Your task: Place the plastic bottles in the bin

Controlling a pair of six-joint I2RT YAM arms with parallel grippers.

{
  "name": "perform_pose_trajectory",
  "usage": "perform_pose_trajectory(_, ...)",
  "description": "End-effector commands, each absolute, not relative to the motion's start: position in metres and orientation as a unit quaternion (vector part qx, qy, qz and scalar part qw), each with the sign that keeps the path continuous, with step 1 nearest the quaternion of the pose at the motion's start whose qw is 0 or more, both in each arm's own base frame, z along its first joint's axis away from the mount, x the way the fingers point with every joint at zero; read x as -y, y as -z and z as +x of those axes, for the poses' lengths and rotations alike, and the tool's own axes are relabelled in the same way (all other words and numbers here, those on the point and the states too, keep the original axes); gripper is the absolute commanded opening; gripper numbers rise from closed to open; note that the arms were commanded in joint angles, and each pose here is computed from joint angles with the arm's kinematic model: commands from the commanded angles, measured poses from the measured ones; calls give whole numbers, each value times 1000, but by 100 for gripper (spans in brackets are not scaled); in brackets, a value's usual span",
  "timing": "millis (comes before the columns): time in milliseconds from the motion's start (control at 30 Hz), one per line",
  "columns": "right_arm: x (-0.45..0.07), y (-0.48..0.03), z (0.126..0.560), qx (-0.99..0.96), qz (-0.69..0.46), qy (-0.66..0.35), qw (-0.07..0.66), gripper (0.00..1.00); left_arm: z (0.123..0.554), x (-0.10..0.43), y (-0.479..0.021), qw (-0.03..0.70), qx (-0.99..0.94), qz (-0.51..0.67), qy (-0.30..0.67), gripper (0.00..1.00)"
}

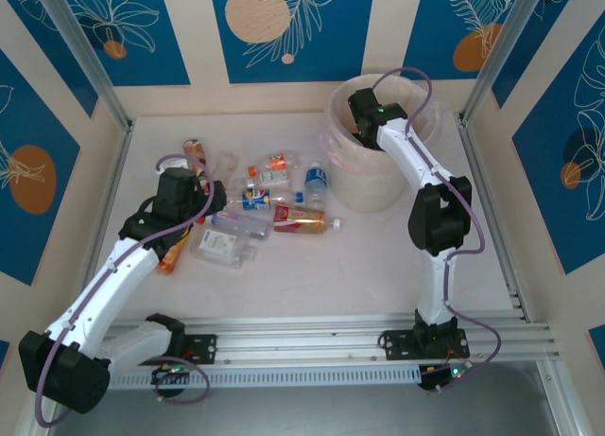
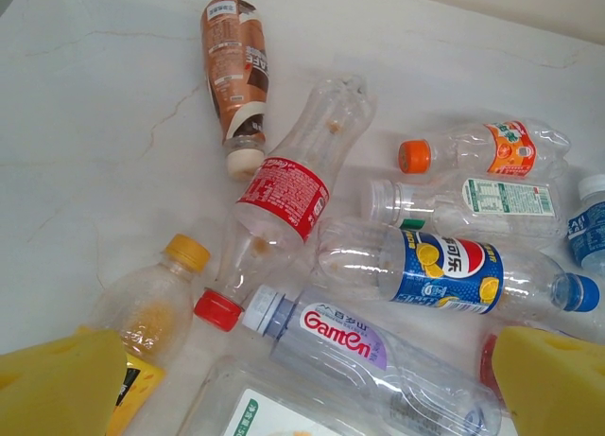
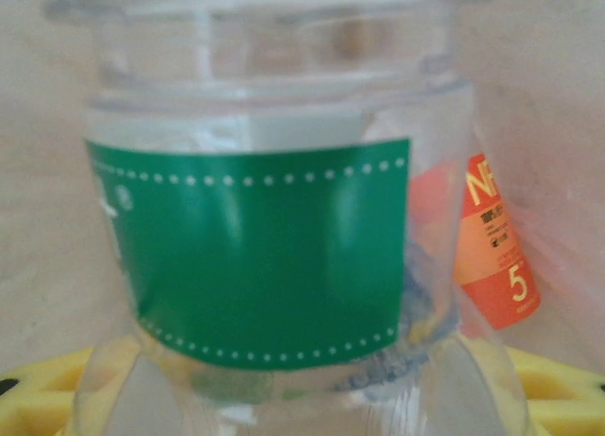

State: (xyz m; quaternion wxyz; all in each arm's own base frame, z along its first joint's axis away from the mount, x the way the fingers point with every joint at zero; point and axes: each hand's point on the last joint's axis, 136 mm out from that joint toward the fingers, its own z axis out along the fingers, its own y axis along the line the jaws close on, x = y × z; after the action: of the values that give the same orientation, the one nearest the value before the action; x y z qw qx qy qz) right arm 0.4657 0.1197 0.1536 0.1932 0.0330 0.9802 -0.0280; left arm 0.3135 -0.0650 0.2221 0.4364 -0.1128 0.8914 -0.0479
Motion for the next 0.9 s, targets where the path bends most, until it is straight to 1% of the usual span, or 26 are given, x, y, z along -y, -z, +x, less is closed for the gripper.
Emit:
perform_pose_trajectory(0,-136,-155,448,-986,7,-5,165,66,315,59,-237,451,-884,-118,39,100)
perform_pose_trajectory(233,-151,-153,432,-989,-11,-54,137,70,315,59,-235,449,-884,-121,39,99)
perform_pose_trajectory(533,-162,-134,415,-992,-21,-82,98,70,313,57,-237,452,-883,-123,37,100)
perform_pose_trajectory(600,-164,-136,413,-992,-26,-79,99,71,314,56,-237,453,-882,-123,35,99)
perform_pose_trajectory(867,-153,-165,432,-988,-22,-32,148,83,315,59,-237,452,-882,-123,40,99)
